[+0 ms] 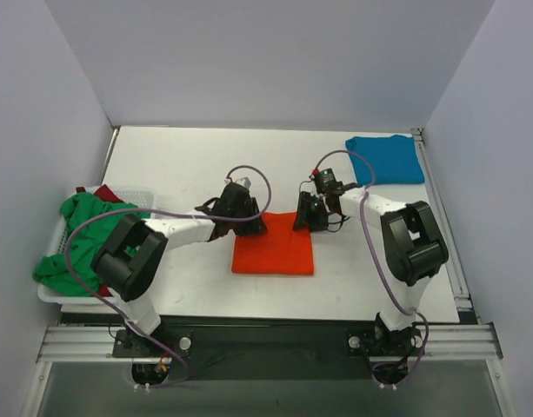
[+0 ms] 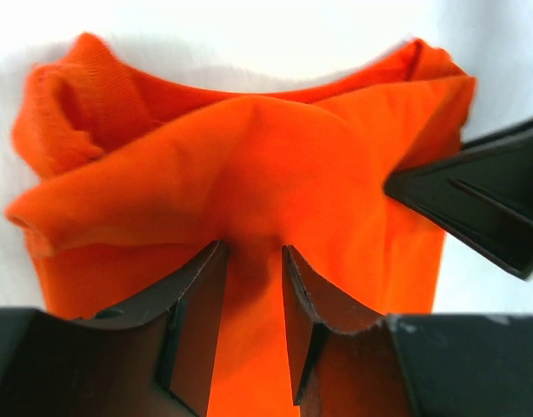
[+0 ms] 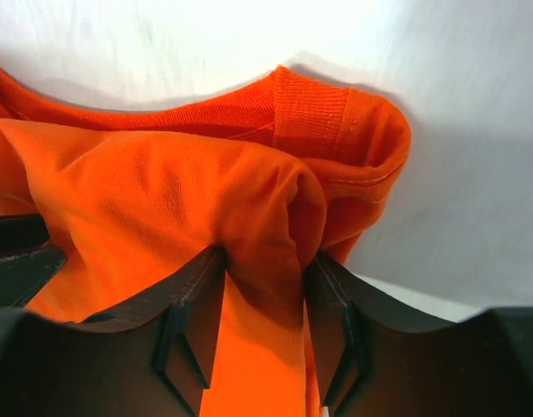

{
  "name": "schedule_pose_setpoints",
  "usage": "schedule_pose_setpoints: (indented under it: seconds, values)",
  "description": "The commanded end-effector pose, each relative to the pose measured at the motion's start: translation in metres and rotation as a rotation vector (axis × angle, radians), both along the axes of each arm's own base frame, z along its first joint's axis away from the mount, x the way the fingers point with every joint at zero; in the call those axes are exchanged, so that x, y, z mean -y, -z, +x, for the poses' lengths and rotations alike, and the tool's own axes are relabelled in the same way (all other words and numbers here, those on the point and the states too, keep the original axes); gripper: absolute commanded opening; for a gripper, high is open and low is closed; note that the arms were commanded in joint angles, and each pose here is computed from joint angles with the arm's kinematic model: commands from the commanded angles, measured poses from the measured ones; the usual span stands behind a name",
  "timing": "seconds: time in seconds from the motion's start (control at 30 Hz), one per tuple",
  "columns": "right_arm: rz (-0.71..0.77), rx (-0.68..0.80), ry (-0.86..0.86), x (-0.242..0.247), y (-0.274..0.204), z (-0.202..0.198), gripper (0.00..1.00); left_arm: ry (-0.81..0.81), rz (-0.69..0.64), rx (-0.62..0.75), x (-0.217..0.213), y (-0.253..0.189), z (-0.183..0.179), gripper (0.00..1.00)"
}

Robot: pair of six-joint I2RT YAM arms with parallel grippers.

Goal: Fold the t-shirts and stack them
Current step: Smooth out wrinkles on the folded tshirt

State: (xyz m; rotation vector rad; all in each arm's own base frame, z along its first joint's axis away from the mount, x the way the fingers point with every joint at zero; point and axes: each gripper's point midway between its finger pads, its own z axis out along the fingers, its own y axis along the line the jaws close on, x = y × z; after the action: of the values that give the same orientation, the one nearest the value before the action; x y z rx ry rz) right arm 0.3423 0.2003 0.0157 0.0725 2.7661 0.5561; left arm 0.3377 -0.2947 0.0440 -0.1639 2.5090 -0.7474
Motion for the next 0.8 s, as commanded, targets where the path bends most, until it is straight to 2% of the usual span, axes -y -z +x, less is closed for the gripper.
schedule_pose_setpoints:
  seconds: [0.0, 0.13, 0.23, 0.37, 0.57, 0.77]
  values:
    - [-0.056, -0.029, -0.027, 0.011, 0.001, -0.033, 0.43, -0.027, -0.034, 0.091, -0.003, -0.039, -0.016, 0.42]
    - [-0.046, 0.026, -0.011, 0.017, -0.026, -0.042, 0.45, -0.078, 0.0, 0.153, -0.026, -0.067, -0.015, 0.43]
    - [-0.063, 0.053, 0.004, 0.022, -0.039, -0.041, 0.46, -0.102, 0.077, 0.171, -0.043, -0.079, -0.013, 0.43]
    - [-0.084, 0.065, 0.022, 0.024, -0.043, -0.034, 0.45, -0.123, 0.155, 0.166, -0.059, -0.076, -0.012, 0.45]
    - [-0.13, 0.063, 0.042, 0.024, -0.035, -0.016, 0.38, -0.105, 0.237, 0.135, -0.065, -0.063, 0.0, 0.47]
    - [-0.148, 0.057, 0.044, 0.02, -0.028, -0.001, 0.36, -0.072, 0.269, 0.111, -0.06, -0.048, 0.012, 0.5]
